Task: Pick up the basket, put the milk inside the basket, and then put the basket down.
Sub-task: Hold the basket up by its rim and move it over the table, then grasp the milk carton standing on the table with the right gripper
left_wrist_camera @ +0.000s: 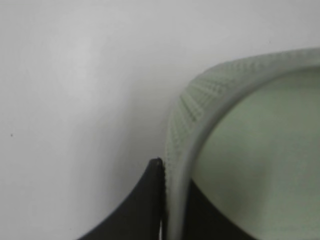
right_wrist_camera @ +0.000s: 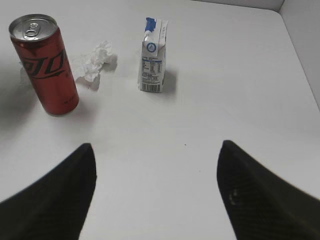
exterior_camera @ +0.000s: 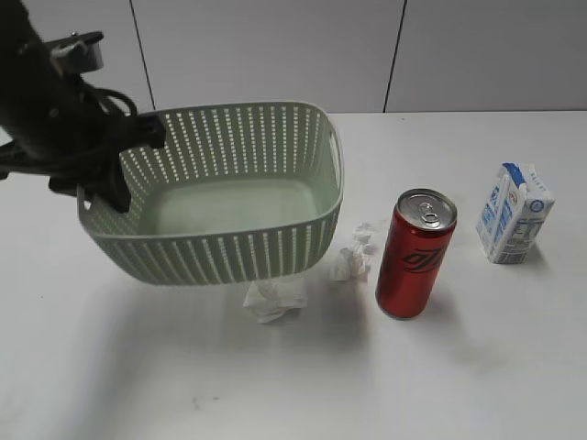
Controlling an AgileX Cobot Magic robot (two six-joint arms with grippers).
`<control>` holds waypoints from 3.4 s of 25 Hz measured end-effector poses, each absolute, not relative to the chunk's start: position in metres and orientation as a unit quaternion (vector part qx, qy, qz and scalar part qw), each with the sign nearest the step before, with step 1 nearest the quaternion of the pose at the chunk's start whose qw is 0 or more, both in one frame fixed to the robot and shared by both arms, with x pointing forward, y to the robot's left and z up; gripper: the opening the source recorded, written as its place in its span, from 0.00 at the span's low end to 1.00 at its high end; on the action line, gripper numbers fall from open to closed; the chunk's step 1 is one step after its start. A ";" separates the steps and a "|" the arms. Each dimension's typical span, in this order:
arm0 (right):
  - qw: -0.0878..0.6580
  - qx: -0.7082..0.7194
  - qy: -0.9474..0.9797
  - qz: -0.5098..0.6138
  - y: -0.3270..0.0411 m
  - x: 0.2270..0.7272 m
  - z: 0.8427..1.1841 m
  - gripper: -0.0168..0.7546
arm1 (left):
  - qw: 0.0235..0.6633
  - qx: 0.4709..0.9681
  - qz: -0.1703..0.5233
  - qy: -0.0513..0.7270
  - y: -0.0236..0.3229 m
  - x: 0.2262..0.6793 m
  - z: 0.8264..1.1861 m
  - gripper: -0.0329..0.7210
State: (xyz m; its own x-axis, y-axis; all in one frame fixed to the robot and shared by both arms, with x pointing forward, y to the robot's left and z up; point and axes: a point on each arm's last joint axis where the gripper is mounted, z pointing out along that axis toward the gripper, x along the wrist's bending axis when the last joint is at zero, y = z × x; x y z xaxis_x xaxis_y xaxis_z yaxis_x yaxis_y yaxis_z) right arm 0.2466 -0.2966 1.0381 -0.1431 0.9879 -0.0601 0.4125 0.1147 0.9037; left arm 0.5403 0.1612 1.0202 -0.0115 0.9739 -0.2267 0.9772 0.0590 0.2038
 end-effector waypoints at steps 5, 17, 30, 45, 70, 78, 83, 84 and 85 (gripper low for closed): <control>0.370 0.540 0.648 0.389 -0.297 0.247 1.038 0.79 | 0.155 0.680 -0.004 0.716 0.167 0.497 1.000 0.05; 0.372 0.539 0.646 0.392 -0.297 0.246 1.043 0.79 | 0.133 0.704 -0.003 0.698 0.148 0.481 0.972 0.05; 0.299 0.591 0.672 0.332 -0.289 0.319 1.094 0.76 | 0.146 0.697 -0.005 0.702 0.146 0.482 0.972 0.05; 0.231 0.629 0.720 0.178 -0.279 0.517 1.048 0.63 | 0.140 0.704 0.004 0.696 0.148 0.483 0.972 0.05; 0.240 0.656 0.710 0.088 -0.281 0.622 0.992 0.04 | 0.137 0.709 0.011 0.692 0.149 0.483 0.972 0.05; 0.252 0.650 0.695 0.174 -0.279 0.559 1.092 0.04 | 0.138 0.709 0.012 0.691 0.149 0.483 0.972 0.05; 0.204 0.646 0.709 0.196 -0.275 0.508 1.093 0.32 | 0.140 0.709 0.013 0.691 0.149 0.484 0.972 0.05; 0.199 0.645 0.712 0.192 -0.276 0.497 1.089 0.42 | 0.140 0.709 0.013 0.691 0.149 0.484 0.972 0.05; 0.195 0.643 0.716 0.188 -0.277 0.486 1.084 0.49 | 0.140 0.709 0.013 0.691 0.149 0.484 0.972 0.05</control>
State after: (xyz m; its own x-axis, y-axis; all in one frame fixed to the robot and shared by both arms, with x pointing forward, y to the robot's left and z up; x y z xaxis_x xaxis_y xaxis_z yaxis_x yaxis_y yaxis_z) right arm 0.4859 -0.2766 1.0843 -0.0966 0.9946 -0.0385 0.8480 0.1024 0.5200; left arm 0.4836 0.1487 0.9723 0.0444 0.9835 -0.1754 0.9763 -0.0055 0.2162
